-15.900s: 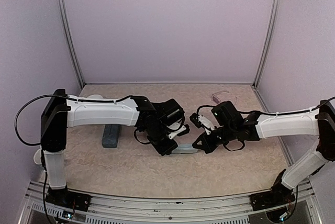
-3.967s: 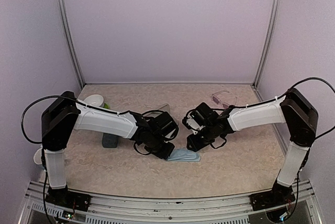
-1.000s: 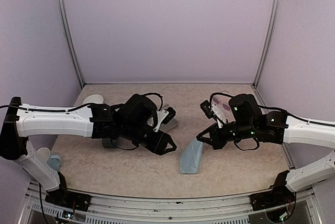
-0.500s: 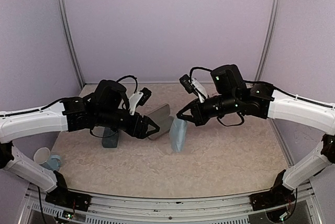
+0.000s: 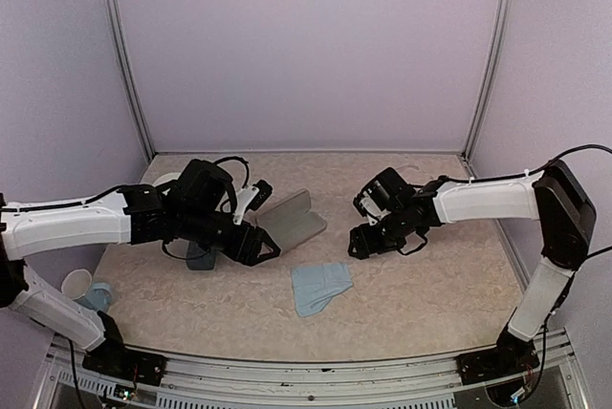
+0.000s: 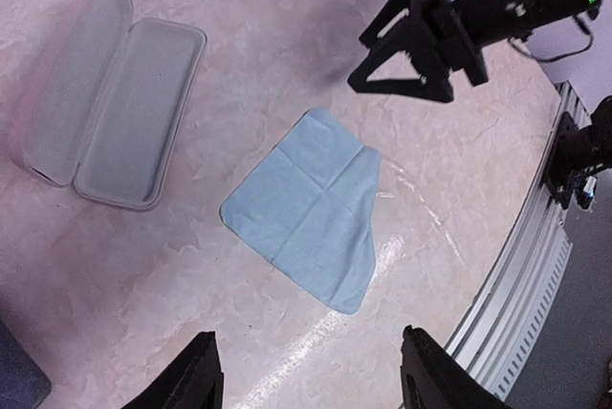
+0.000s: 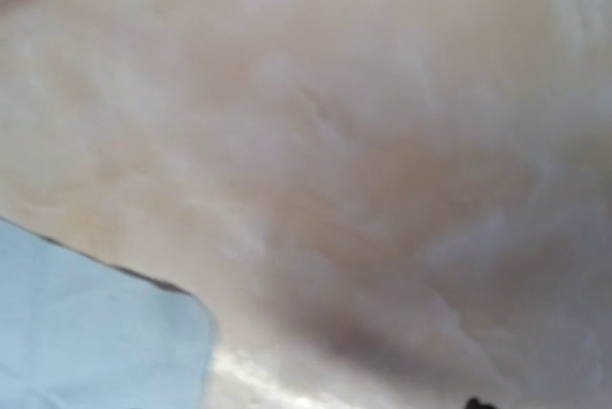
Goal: Organize the sunglasses
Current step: Place the glasses cleaning cloth at the center of the board, then pick up the glasses cleaning cloth from the center of the board.
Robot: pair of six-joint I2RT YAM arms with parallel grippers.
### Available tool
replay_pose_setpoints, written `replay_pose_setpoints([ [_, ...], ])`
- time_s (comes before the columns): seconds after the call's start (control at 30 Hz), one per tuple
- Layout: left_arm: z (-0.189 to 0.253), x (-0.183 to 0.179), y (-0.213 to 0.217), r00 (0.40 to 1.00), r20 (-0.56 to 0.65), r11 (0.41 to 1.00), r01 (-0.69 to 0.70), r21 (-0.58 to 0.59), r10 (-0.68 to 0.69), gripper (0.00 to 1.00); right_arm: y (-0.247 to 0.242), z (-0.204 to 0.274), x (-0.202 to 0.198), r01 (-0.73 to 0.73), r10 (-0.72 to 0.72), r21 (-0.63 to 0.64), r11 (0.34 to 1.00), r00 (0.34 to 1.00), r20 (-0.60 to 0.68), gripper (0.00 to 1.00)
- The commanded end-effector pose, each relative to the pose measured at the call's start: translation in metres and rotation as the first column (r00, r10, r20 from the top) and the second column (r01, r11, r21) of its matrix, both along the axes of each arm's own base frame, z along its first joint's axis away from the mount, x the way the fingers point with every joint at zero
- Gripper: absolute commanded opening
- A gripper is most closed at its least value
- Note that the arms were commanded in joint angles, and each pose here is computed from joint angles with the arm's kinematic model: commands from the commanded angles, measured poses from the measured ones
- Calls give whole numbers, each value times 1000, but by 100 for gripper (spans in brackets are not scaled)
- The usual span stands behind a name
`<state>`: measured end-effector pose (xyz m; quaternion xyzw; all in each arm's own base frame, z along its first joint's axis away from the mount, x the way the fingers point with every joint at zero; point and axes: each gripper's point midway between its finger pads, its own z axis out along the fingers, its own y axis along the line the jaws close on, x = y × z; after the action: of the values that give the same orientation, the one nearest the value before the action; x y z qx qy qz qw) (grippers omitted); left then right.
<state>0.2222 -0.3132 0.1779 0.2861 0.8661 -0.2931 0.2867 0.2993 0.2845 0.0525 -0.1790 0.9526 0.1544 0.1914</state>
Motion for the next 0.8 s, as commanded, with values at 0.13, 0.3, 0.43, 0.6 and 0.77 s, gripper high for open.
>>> replay_pose_setpoints([
  [0.13,-53,-38,-51,949,110,949,276,152,-294,61,-12,64,6,50,-60,64,997,983,172,70],
  [0.3,-85,0,-53,983,34,968,174,182,-183,53,-36,61,-26,105,-123,131,986,983,134,70],
  [0.43,-105,24,-50,992,-25,970,127,209,-125,48,-46,57,-42,125,-145,169,978,982,117,68],
  [0.6,-132,43,-49,991,-83,950,126,284,-107,39,-50,64,-41,141,-165,169,975,977,133,68],
  [0.77,-143,47,-53,987,-112,940,142,309,-112,37,-47,66,-37,127,-149,152,980,979,141,68],
])
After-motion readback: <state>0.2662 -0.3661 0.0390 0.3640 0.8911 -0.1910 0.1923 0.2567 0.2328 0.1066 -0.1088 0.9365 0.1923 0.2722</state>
